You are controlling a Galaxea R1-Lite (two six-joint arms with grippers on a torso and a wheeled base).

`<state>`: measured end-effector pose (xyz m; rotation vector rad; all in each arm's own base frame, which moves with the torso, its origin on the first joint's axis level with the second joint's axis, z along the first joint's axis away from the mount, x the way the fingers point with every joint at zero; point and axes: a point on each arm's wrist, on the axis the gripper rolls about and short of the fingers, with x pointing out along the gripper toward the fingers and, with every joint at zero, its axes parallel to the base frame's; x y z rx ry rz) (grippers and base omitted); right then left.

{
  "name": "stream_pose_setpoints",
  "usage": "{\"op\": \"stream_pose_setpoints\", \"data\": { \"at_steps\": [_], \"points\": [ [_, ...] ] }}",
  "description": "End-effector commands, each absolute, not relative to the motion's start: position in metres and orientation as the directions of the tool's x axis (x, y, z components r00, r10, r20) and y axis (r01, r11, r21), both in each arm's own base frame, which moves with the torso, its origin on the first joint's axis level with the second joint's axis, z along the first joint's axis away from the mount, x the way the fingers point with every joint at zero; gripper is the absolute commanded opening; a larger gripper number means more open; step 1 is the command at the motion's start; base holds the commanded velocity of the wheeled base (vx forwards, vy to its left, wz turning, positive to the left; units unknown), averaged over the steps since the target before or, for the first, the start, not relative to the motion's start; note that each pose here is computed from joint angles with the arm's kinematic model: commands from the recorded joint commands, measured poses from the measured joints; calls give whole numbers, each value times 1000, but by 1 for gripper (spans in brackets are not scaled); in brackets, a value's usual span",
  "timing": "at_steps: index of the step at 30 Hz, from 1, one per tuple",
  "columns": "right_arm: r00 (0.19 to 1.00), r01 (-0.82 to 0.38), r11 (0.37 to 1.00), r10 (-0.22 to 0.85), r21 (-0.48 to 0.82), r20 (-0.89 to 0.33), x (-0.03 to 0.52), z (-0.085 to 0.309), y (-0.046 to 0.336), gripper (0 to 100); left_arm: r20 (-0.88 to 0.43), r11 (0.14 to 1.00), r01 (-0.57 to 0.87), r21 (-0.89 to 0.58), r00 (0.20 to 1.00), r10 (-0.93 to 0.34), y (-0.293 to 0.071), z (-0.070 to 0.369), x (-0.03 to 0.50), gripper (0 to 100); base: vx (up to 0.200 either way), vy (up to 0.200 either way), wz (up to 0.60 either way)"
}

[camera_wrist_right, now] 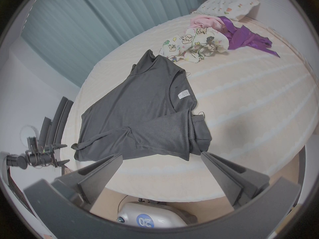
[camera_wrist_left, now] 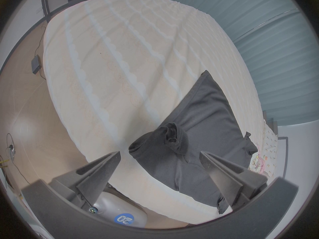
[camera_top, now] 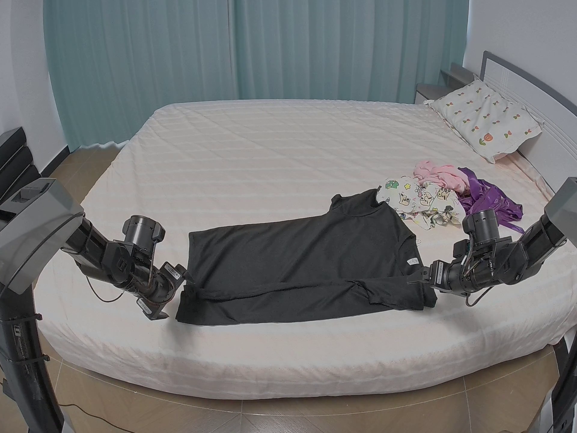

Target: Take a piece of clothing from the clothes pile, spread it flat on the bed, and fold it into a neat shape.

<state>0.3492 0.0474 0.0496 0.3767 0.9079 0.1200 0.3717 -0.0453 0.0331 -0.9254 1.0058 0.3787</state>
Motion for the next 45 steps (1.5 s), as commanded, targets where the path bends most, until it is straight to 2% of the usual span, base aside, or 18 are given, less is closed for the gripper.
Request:
{"op": "stream_pose_setpoints", "data": {
  "at_steps": [1,5,9,10,13,17,29,37,45],
  "points": [
    [597,105,911,263,399,-758,363,25,48,100,-837,557,-652,-514,524,-159,-46,34,371,100,0,0,0],
    [612,129,871,307,475,-729,372,8,51,100,-796,520,-628,-579,574,-193,-46,32,376,100,0,0,0],
    [637,163,834,320,527,-702,374,6,50,100,-790,516,-624,-587,581,-196,-46,29,372,100,0,0,0],
    [641,208,787,340,581,-688,372,5,47,100,-786,517,-618,-592,586,-198,-46,29,369,100,0,0,0],
    [655,220,766,343,604,-674,369,5,41,100,-772,511,-606,-610,600,-211,-46,30,368,100,0,0,0],
    [670,207,764,345,611,-658,364,6,38,100,-770,504,-607,-615,601,-215,-46,29,367,100,0,0,0],
    [703,120,804,346,582,-622,351,14,37,100,-771,506,-600,-620,587,-247,-48,28,364,100,200,0,0],
    [704,104,816,343,568,-622,350,12,36,100,-782,535,-595,-599,580,-231,-55,24,363,100,0,0,0],
    [697,90,831,341,549,-630,347,10,36,100,-828,655,-566,-501,533,-173,-62,15,345,100,0,0,0]
  ]
}}
